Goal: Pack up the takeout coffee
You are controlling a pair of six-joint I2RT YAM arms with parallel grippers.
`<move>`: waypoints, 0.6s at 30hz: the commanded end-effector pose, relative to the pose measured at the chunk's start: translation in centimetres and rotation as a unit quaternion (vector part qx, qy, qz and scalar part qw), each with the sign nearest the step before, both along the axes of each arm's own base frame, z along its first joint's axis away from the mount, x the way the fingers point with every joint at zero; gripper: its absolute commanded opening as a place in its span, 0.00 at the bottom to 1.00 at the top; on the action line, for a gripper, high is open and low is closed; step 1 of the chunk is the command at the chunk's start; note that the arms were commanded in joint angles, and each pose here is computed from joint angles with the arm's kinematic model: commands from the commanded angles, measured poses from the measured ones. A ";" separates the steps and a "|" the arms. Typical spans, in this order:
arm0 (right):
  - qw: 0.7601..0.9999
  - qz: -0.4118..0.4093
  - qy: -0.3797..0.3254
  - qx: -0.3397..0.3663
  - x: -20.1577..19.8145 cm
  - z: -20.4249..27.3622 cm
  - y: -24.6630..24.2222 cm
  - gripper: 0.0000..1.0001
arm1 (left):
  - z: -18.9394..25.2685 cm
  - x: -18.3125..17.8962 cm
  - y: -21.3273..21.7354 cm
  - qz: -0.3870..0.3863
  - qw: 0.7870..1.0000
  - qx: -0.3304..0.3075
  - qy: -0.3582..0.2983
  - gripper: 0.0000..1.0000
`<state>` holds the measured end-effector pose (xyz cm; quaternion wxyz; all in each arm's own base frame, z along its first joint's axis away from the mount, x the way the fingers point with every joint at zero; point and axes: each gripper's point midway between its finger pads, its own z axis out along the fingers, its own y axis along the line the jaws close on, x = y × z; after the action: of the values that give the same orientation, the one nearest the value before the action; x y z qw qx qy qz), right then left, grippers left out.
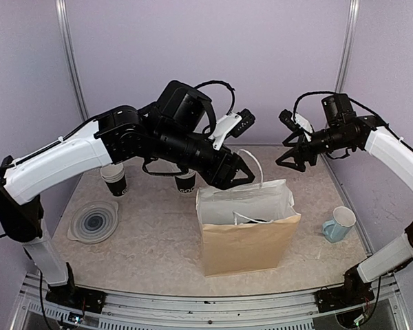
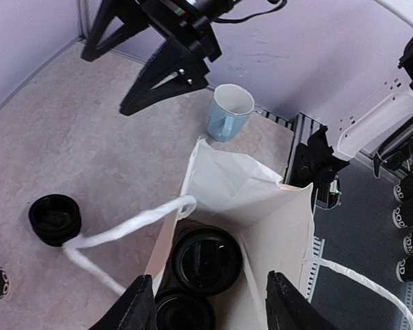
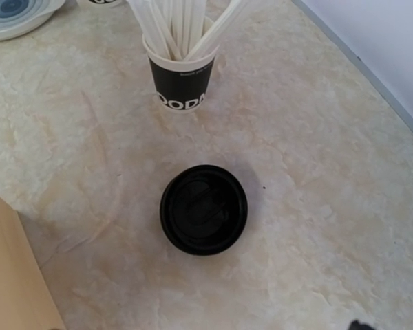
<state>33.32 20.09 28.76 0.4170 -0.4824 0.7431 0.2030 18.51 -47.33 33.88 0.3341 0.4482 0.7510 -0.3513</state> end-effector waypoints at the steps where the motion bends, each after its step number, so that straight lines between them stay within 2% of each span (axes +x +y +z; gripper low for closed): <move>1: 1.000 0.007 0.018 0.003 0.1 -0.9 0.2 0.88 | 5.4 3.0 5.4 0.081 0.994 -0.027 -0.067 0.56; 4: 1.000 0.009 0.023 0.003 0.2 -1.2 0.3 0.88 | 6.9 7.4 9.7 0.169 0.982 -0.057 -0.055 0.53; 6: 1.000 0.009 0.025 0.002 0.3 -1.3 0.3 0.88 | 6.8 11.2 13.1 0.229 0.970 -0.067 -0.041 0.48; 8: 1.000 0.009 0.023 0.001 0.2 -1.4 0.2 0.88 | 6.3 13.5 15.1 0.265 0.961 -0.069 -0.041 0.45; 11: 1.000 0.008 0.023 -0.003 0.3 -1.5 0.2 0.88 | 5.5 15.7 15.8 0.278 0.957 -0.060 -0.060 0.47; 15: 1.000 0.007 0.025 -0.005 0.4 -1.8 0.1 0.88 | 2.6 18.9 15.7 0.305 0.950 -0.005 -0.068 0.47; 18: 1.000 0.008 0.025 -0.006 0.4 -1.7 0.1 0.88 | -0.9 20.8 14.9 0.303 0.949 0.049 -0.072 0.52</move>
<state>33.72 20.38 27.67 0.4044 -0.4861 0.7458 0.2095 36.74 -32.16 36.91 0.4736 0.2200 0.8224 -0.2256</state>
